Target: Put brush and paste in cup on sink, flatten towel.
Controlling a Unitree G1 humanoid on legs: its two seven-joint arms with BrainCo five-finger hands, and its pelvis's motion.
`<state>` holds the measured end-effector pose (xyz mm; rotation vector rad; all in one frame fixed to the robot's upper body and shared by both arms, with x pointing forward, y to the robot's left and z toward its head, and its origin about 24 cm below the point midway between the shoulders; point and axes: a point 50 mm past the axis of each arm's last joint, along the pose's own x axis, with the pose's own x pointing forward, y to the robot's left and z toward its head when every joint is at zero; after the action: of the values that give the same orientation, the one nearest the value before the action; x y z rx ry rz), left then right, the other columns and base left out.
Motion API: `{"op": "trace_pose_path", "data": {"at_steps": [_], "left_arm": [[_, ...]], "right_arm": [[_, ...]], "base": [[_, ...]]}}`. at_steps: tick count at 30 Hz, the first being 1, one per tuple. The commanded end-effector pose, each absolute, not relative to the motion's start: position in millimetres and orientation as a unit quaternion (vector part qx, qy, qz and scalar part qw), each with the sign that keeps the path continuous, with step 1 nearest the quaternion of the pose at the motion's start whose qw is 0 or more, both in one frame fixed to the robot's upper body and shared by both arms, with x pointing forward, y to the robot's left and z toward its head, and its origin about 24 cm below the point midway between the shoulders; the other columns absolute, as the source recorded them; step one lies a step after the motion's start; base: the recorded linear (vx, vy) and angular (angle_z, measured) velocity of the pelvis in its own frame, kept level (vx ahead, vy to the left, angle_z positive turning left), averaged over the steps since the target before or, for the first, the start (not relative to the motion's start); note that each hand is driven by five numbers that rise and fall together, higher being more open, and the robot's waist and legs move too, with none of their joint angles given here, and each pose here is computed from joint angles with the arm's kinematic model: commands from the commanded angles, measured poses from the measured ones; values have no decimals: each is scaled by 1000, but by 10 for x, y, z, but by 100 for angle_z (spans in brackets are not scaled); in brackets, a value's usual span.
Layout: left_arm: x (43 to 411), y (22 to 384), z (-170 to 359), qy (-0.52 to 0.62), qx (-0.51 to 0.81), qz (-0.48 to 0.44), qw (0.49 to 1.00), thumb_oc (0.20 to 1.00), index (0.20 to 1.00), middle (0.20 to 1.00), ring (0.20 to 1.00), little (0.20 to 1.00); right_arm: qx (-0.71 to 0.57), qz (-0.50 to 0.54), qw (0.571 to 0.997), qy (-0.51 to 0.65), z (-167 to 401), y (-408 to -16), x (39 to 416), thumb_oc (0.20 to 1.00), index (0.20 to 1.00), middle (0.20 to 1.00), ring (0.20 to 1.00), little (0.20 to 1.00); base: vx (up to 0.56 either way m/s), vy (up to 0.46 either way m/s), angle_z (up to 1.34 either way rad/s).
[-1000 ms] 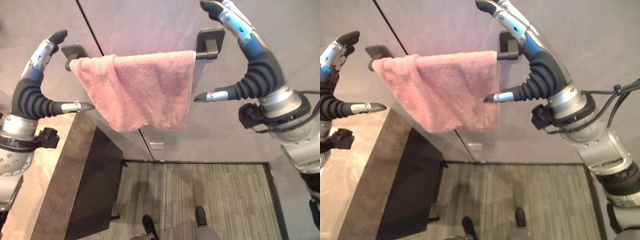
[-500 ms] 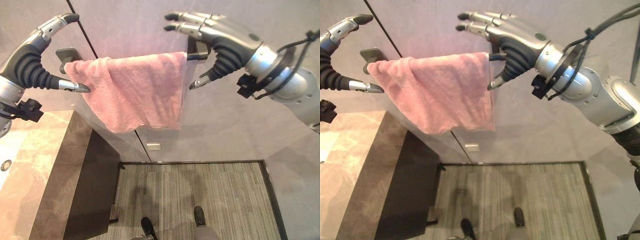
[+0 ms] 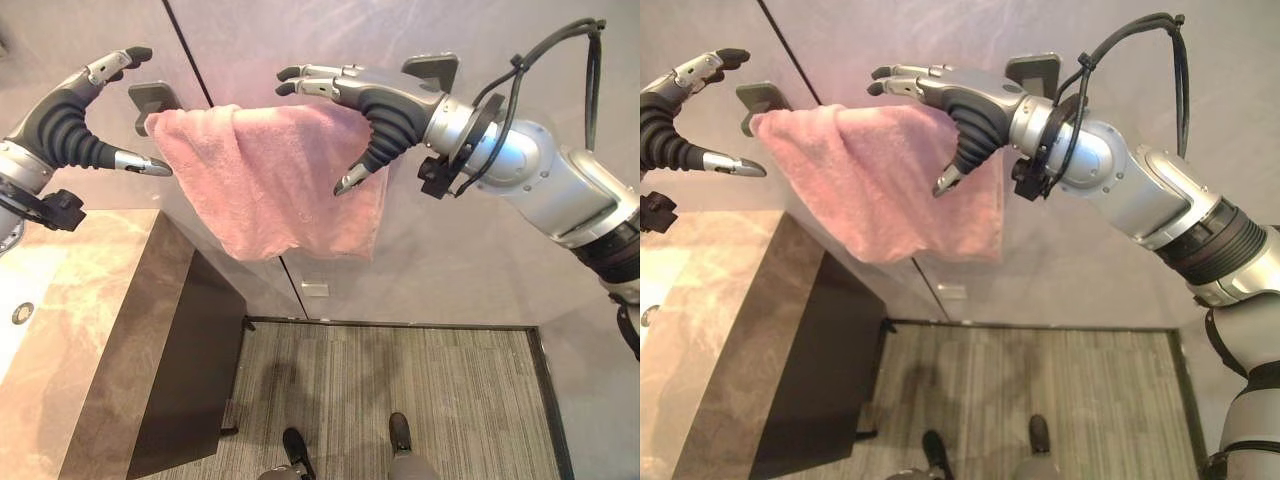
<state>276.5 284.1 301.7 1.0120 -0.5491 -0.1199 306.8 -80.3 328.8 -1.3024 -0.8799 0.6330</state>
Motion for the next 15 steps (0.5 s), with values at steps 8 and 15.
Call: {"op": "trace_pose_path", "data": {"at_steps": [8,15], "left_arm": [[2844,2800,3329,-301,475,-26,826,1000,1000,1000,1000,1000],[2953,2725,3353,-300,478,-29,825,1000,1000,1000,1000,1000]], "right_arm": [[-607,189,651,-415,3650,-877,3106,1000,1000,1000,1000,1000],[-601,164,665,-412,3654,-905,3177,1000,1000,1000,1000,1000]], "base": [[3,12,1],[14,23,1]]}}
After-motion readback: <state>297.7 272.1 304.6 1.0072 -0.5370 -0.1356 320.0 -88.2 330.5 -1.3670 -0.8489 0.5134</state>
